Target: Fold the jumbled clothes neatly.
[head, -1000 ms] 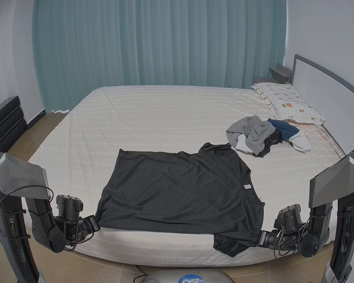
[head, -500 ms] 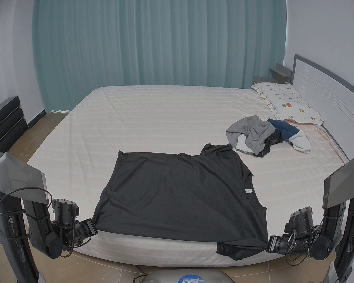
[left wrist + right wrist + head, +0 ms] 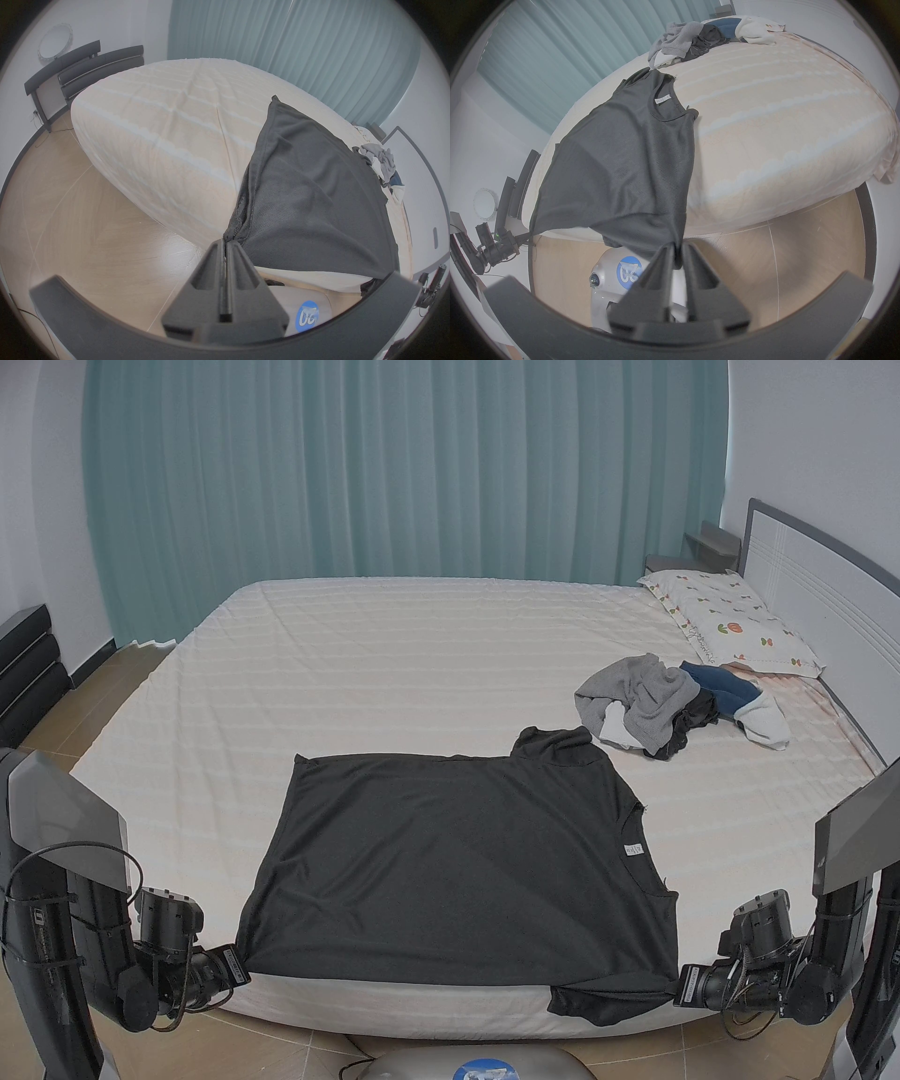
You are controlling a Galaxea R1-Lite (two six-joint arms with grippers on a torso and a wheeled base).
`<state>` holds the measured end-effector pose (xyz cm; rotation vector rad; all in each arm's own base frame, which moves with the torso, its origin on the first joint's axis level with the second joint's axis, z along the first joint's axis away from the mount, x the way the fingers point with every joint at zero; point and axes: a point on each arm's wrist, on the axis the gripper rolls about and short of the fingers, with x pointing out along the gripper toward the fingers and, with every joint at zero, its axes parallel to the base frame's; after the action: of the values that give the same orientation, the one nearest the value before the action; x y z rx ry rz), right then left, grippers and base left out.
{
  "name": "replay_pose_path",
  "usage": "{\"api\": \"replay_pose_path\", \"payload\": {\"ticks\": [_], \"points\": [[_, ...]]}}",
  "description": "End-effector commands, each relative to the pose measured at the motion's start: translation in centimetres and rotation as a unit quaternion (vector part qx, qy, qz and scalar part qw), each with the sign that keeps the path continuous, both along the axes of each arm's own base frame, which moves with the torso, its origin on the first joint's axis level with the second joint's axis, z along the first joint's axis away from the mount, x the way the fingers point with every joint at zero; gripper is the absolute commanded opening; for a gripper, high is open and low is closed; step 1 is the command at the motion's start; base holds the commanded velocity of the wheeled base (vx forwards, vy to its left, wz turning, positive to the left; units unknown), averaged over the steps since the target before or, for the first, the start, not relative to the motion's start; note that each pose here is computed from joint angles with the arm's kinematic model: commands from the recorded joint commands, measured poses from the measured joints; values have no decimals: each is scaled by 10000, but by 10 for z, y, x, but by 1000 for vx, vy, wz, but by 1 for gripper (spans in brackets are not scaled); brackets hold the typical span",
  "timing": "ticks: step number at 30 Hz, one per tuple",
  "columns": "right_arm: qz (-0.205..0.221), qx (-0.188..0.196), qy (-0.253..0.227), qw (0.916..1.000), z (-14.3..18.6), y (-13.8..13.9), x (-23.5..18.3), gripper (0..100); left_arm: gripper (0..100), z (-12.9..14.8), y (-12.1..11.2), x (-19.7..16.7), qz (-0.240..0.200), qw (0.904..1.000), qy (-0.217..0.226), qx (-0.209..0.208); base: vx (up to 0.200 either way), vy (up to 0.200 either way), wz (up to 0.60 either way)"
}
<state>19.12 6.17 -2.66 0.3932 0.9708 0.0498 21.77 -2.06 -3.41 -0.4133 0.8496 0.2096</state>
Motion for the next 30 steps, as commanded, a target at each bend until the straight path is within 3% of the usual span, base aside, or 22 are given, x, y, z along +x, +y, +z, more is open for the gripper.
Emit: {"api": "replay_pose_path", "payload": {"ticks": [1,7,11,14,25,30], "points": [[4,8,27,10000,-6,1,3,100,100,-7,0,-1,-29,9999,99,-39,0,0,0],[-68,142,-233,9996,0,1,4,100,100,-3,1,-1,37,9999,-69,-97,0,0,0],[-95,162,-340,9992,2,0,4,100,100,13,2,-2,224,9982,-458,-330,0,0,0],[-94,163,-347,9992,2,1,4,100,100,27,3,-5,75,9945,-802,-666,0,0,0],[-203,247,-372,9988,4,1,5,100,100,31,13,-2,386,9907,-929,-919,0,0,0],[-215,296,-501,9981,10,1,5,100,100,32,13,-1,400,9899,-965,-953,0,200,0]]}}
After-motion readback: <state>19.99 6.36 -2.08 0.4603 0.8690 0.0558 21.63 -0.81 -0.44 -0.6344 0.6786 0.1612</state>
